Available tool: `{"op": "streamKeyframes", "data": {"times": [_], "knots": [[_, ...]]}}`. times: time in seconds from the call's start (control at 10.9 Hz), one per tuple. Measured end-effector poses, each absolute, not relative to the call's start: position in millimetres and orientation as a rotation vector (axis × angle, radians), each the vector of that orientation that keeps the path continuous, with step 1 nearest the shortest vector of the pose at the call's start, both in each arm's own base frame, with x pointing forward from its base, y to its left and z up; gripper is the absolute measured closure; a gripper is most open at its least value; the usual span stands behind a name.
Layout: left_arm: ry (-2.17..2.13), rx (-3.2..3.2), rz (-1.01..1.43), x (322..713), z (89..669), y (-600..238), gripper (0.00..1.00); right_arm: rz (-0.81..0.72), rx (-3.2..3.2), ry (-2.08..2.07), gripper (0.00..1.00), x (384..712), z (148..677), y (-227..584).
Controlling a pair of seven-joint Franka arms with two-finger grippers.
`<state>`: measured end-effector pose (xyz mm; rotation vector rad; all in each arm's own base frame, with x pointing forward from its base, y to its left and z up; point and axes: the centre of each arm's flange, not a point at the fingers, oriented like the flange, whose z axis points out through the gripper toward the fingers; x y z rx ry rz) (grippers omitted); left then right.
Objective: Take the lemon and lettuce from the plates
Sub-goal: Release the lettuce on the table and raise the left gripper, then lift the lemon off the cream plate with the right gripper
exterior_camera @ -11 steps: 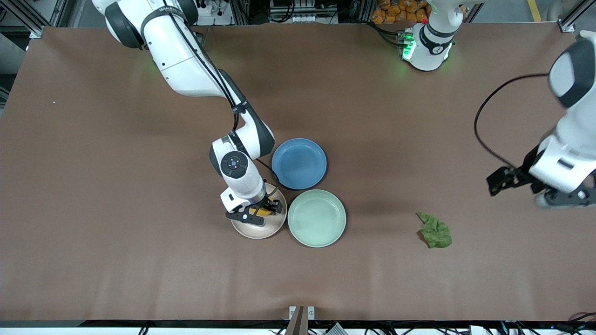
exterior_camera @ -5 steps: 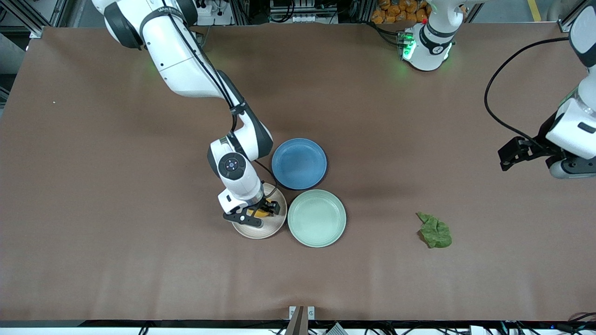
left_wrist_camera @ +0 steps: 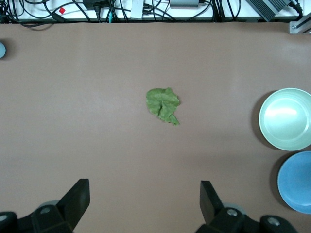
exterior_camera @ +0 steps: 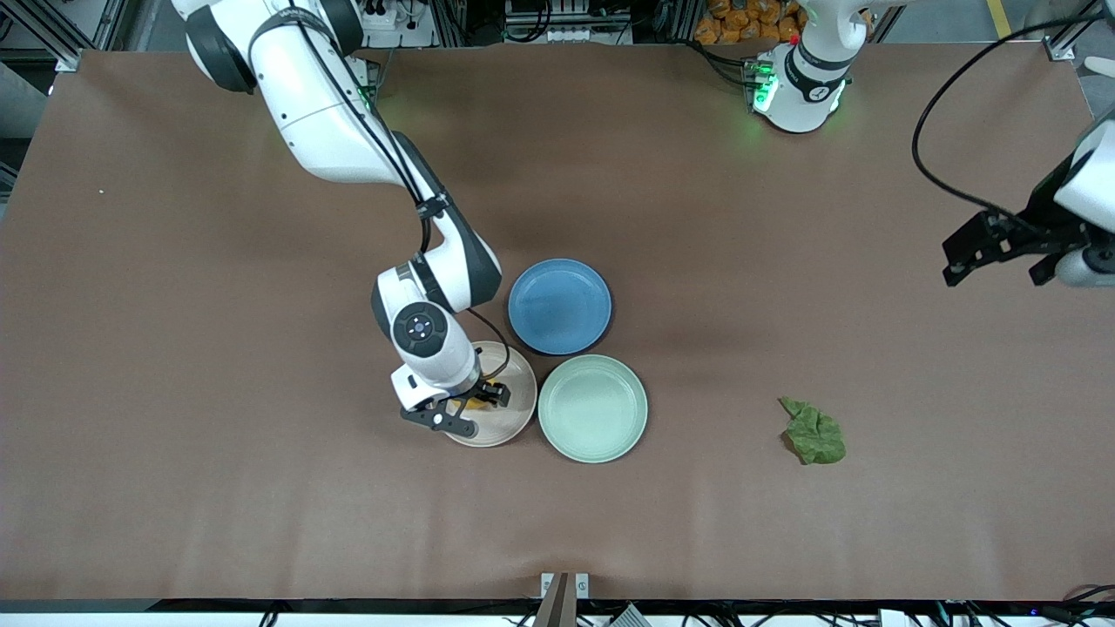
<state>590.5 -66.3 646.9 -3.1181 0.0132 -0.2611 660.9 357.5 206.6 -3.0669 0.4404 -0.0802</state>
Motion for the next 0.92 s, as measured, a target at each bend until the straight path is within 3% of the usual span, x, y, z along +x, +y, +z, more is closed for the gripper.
{"op": "streamKeyframes", "data": {"times": [0.64, 0.92], "knots": [[0.096, -3.117, -0.022, 573.9, 601.1, -85.9, 0.00, 0.110, -3.132, 0.352, 0.15, 698.3, 258.1, 282.9], [0.072, -3.111, -0.028, 565.1, 606.0, -77.4, 0.00, 0.169, -3.142, 0.243, 0.15, 713.7, 280.5, 225.1]]}}
